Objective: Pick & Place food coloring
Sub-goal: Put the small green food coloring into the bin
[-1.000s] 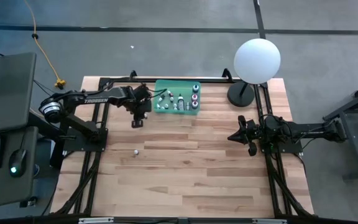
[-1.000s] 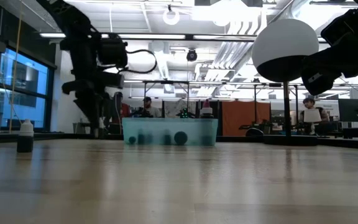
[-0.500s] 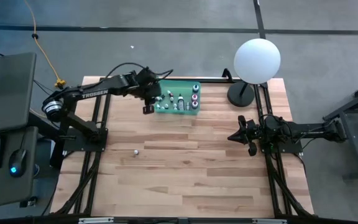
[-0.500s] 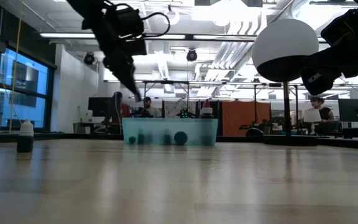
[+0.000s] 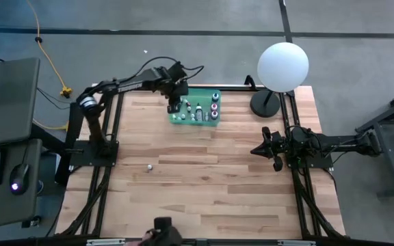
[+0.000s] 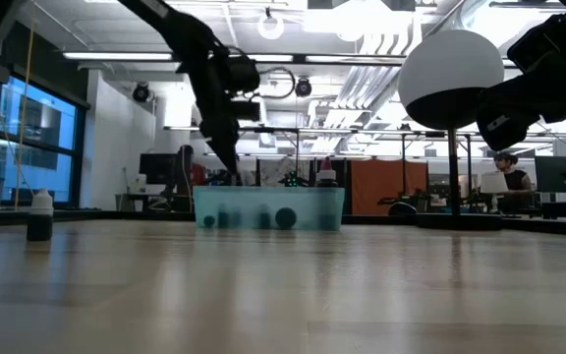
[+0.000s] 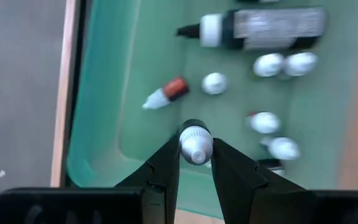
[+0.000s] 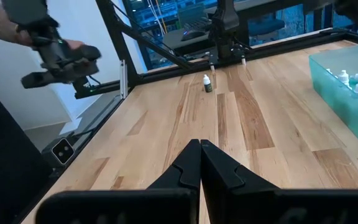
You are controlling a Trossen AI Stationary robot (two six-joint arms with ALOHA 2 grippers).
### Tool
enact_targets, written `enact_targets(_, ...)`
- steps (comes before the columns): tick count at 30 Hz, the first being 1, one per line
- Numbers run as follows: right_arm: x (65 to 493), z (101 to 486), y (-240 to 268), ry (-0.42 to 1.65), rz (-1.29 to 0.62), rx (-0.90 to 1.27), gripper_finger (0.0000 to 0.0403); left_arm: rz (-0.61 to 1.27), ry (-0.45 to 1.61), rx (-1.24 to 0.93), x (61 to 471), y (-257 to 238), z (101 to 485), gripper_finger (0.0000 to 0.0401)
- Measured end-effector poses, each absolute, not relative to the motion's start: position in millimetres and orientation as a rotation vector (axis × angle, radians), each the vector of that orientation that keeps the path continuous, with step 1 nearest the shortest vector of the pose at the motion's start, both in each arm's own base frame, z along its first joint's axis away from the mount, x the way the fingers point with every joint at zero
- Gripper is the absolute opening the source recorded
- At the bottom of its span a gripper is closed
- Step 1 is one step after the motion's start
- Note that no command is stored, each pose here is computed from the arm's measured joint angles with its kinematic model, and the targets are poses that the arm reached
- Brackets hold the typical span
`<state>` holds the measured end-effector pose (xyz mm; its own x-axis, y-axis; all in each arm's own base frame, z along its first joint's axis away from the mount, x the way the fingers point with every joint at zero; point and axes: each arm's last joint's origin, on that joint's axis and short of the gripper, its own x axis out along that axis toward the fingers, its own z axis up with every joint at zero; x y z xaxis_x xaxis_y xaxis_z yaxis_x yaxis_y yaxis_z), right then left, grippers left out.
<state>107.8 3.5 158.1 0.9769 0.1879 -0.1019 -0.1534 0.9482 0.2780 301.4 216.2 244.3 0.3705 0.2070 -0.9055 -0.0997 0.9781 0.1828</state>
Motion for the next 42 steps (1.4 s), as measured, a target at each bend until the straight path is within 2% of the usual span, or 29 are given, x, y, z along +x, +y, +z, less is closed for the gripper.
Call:
enact_targets(10, 107.8, 158.1, 3.6, 0.128, 0.174, 0.272, 0.0000, 0.242, 1.254, -0.029, 293.1, 264.0, 207.4, 0.0082)
enact_targets(23, 107.8, 158.0, 3.5, 0.129, 0.174, 0.273, 0.0000, 0.260, 1.240, -0.086, 299.7, 275.5, 182.4, 0.0082)
enact_targets(42, 107.8, 158.0, 3.6, 0.128, 0.174, 0.272, 0.0000, 0.271, 1.243, -0.085, 300.9, 274.8, 181.7, 0.0083)
